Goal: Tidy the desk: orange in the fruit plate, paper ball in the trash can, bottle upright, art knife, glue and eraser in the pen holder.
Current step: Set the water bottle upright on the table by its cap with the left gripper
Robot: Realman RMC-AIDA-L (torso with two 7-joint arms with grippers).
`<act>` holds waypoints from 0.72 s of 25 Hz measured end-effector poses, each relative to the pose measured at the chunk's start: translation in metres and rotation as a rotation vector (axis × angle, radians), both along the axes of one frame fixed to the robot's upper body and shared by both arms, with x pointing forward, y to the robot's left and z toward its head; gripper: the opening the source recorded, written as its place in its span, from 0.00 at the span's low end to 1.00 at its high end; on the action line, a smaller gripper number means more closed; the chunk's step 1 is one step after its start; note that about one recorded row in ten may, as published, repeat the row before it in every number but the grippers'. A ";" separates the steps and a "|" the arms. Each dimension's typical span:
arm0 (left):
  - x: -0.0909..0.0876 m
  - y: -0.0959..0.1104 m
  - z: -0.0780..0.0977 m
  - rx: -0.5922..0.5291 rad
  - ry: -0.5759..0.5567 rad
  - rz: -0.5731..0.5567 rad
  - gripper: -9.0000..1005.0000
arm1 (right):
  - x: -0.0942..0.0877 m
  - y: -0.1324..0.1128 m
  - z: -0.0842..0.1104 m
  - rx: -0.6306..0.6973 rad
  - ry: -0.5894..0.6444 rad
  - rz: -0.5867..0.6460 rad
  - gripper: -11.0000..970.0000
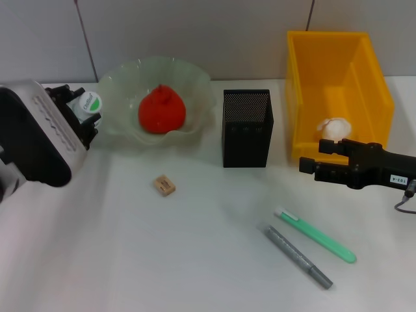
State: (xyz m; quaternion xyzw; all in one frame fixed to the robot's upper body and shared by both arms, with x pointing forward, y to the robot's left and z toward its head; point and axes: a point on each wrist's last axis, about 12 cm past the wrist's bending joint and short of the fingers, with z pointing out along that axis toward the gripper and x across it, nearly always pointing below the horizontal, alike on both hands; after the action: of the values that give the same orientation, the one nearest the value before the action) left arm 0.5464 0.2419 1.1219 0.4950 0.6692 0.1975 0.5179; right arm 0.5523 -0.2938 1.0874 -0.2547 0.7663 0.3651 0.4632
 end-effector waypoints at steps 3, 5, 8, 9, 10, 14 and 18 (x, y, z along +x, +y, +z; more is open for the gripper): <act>0.003 0.004 0.003 -0.056 0.005 0.024 0.44 | 0.000 0.000 0.000 -0.001 0.000 0.000 0.87; 0.005 0.007 0.004 -0.098 0.013 0.040 0.44 | 0.000 0.000 0.000 -0.001 -0.001 0.000 0.87; 0.006 0.010 0.006 -0.145 0.025 0.056 0.44 | 0.000 -0.001 0.000 -0.003 0.000 -0.001 0.87; 0.006 0.011 0.006 -0.155 0.029 0.061 0.44 | 0.000 -0.001 0.000 -0.003 0.000 -0.001 0.87; 0.006 0.012 0.006 -0.169 0.035 0.067 0.44 | 0.000 -0.001 0.000 -0.003 -0.001 -0.001 0.87; 0.006 0.019 0.010 -0.260 0.077 0.082 0.44 | 0.000 -0.001 0.000 -0.003 -0.001 -0.002 0.87; 0.006 0.030 0.015 -0.344 0.123 0.095 0.42 | 0.000 -0.001 0.000 -0.002 0.000 -0.002 0.87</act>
State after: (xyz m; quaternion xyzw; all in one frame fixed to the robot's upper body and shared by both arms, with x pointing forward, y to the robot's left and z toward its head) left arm 0.5525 0.2717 1.1371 0.3782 0.7461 0.0735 0.5431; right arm 0.5525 -0.2951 1.0875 -0.2544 0.7670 0.3638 0.4632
